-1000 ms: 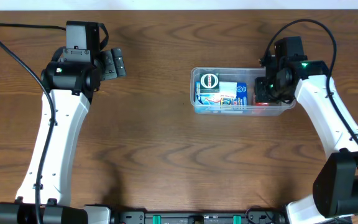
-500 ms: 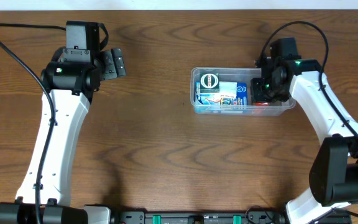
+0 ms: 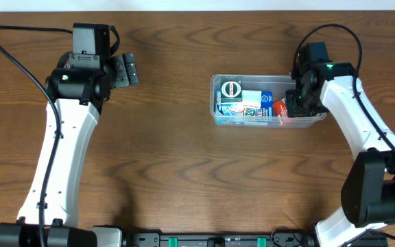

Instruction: Pack container

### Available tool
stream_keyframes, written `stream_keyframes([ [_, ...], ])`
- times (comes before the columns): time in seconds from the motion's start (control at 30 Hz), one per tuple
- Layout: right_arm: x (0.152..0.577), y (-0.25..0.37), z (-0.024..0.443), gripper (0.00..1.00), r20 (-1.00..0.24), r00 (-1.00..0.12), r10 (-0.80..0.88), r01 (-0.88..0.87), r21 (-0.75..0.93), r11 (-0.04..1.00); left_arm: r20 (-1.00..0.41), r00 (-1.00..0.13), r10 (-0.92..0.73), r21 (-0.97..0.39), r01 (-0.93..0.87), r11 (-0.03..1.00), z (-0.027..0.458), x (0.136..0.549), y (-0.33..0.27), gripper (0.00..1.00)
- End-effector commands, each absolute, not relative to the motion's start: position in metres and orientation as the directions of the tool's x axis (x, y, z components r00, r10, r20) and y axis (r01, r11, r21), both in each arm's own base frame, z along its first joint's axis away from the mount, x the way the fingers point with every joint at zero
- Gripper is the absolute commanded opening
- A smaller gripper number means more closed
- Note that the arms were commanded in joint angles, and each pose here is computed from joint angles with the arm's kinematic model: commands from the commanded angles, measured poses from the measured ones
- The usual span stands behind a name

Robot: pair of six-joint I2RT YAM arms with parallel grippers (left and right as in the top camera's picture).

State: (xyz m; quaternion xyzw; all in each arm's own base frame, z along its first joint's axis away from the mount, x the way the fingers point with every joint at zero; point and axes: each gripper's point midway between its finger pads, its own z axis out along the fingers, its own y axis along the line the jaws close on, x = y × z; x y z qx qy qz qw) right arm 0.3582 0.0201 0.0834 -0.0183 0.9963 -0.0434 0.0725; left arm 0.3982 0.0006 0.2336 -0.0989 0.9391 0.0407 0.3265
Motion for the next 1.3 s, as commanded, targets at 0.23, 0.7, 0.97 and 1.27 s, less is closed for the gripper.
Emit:
stream_keyframes([
  [0.23, 0.368, 0.019, 0.095, 0.01, -0.188, -0.981, -0.05, -0.029, -0.113, 0.993, -0.611, -0.777, -0.156, 0.026, -0.216, 0.976, 0.23, 0.396, 0.003, 0.98],
  [0.7, 0.342, 0.048, 0.258, 0.04, -0.597, -0.799, -0.066, -0.128, 0.063, 0.99, -0.609, -0.778, -0.155, 0.027, -0.216, 0.976, 0.23, 0.395, 0.004, 0.98],
  [0.97, 0.23, 0.039, 0.362, 0.99, -0.828, -0.559, -0.038, -0.162, 0.064, 0.985, -0.609, -0.778, -0.155, 0.027, -0.216, 0.976, 0.23, 0.395, 0.004, 0.98],
  [1.27, 0.117, 0.025, 0.386, 0.99, -0.929, -0.371, -0.019, -0.163, 0.045, 0.986, -0.609, -0.778, -0.155, 0.027, -0.216, 0.976, 0.23, 0.395, 0.004, 0.98],
])
